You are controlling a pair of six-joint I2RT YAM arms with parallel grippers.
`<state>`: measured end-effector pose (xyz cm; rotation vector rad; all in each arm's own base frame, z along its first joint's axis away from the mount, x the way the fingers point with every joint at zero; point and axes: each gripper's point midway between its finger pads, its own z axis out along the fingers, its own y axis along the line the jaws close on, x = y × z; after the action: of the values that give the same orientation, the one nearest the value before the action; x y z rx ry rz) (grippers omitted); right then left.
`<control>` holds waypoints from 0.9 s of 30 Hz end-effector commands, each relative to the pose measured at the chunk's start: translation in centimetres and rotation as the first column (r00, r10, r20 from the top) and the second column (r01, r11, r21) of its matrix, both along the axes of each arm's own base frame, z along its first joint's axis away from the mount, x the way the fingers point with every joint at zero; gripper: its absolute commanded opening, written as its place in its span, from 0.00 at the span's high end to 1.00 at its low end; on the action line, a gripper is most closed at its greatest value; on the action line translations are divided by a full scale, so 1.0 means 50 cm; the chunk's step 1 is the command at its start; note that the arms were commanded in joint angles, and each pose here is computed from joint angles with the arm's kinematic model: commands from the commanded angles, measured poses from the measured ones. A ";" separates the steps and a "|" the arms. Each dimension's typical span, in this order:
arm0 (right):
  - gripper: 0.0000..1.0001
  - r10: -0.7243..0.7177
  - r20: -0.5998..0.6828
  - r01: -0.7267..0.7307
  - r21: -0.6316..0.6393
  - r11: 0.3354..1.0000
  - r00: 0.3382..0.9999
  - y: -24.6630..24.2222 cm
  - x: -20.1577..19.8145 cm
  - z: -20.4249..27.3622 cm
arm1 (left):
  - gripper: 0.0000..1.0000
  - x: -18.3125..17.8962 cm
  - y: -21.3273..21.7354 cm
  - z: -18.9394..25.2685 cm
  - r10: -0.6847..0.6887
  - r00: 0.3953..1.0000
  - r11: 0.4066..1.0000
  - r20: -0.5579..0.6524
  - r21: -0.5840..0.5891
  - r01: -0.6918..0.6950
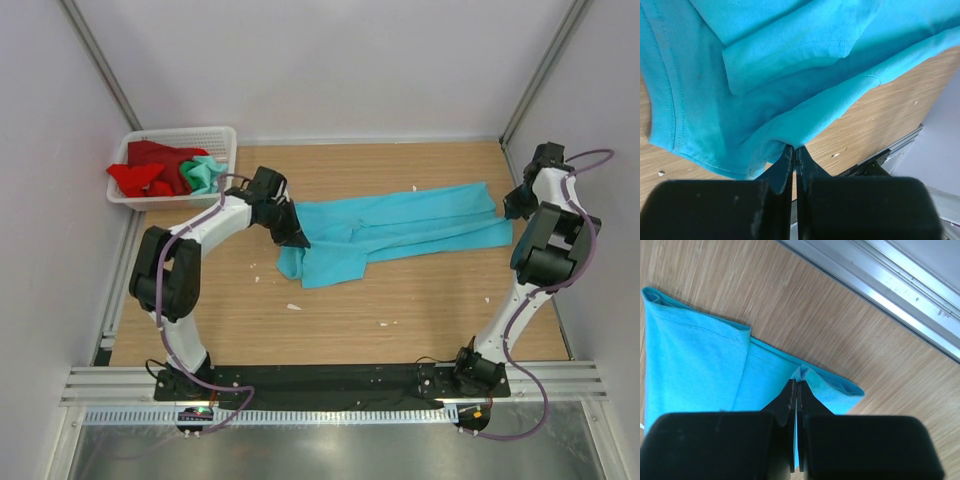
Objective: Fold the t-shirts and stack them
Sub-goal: Fold the tshirt
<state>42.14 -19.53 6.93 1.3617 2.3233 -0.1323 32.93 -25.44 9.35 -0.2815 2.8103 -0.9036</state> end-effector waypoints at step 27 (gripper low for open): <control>0.99 0.070 0.020 -0.069 -0.017 0.997 0.997 -0.001 0.090 -0.020 | 1.00 0.086 0.011 -0.028 0.032 0.999 0.999 -0.028 0.006 -0.032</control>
<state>45.25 -18.80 4.41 1.3030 2.3878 -0.1009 36.07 -24.60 6.53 -0.3787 2.8622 -0.8569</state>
